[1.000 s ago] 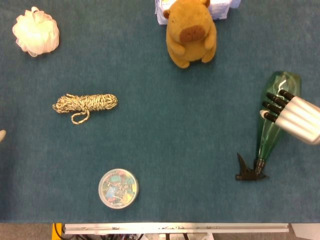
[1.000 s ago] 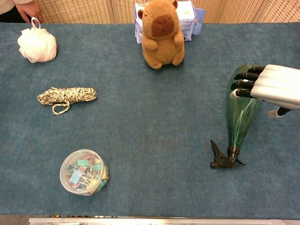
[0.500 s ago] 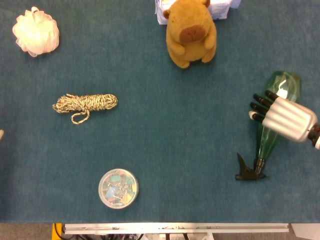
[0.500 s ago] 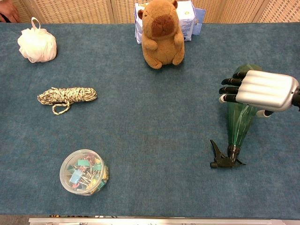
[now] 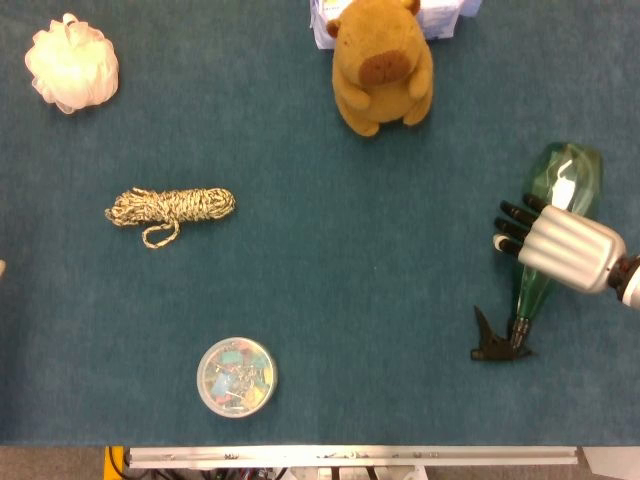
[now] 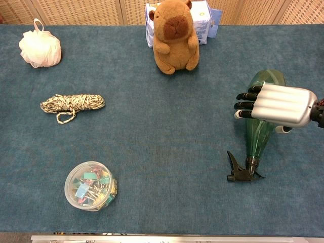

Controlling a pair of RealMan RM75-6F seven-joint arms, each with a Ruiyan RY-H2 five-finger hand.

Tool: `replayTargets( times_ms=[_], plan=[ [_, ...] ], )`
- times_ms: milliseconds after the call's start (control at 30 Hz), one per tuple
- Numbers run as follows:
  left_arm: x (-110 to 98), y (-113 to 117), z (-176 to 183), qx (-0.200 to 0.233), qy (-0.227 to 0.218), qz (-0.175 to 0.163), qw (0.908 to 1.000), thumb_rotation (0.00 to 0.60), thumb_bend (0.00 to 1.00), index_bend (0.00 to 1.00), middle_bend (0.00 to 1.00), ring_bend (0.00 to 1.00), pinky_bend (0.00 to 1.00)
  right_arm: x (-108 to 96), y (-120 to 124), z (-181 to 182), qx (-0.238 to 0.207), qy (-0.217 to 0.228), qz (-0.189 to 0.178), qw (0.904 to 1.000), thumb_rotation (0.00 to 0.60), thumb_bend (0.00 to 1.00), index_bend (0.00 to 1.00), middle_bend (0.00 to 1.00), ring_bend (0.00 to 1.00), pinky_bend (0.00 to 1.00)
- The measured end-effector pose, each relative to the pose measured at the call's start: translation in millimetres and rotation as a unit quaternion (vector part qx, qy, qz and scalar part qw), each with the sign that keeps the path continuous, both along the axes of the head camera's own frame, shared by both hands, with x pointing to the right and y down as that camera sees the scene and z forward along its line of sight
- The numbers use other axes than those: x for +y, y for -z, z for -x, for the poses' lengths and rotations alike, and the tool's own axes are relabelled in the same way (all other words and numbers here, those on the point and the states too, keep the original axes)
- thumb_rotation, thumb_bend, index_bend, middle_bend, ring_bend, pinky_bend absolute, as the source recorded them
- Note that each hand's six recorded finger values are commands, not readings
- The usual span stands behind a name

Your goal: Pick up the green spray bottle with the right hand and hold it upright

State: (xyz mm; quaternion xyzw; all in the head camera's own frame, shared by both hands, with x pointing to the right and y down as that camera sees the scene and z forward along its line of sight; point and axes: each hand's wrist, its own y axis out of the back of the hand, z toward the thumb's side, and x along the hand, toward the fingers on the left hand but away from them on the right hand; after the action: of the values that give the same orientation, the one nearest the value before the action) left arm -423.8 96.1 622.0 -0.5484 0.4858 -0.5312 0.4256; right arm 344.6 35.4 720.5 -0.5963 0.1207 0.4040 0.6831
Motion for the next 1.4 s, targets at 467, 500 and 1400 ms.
replayTargets(
  times_ms=[467, 500, 1400],
  plan=[
    [1, 2, 0, 0.0, 0.001, -0.002, 1.0, 0.6, 0.04, 0.56, 0.47, 0.24, 0.29, 3, -9, -3, 0.007, -0.002, 0.001, 1.0, 0.6, 0.0, 0.25, 0.28, 0.15, 0.25],
    [1, 2, 0, 0.0, 0.001, -0.002, 1.0, 0.6, 0.04, 0.56, 0.47, 0.24, 0.29, 3, -9, -3, 0.006, -0.001, 0.0, 1.0, 0.6, 0.0, 0.25, 0.29, 0.16, 0.25],
    [1, 2, 0, -0.001, 0.002, -0.001, 1.0, 0.6, 0.04, 0.56, 0.47, 0.24, 0.29, -11, 9, -10, -0.097, -0.104, -0.003, 0.9899, 0.6, 0.0, 0.46, 0.54, 0.43, 0.42]
  ],
)
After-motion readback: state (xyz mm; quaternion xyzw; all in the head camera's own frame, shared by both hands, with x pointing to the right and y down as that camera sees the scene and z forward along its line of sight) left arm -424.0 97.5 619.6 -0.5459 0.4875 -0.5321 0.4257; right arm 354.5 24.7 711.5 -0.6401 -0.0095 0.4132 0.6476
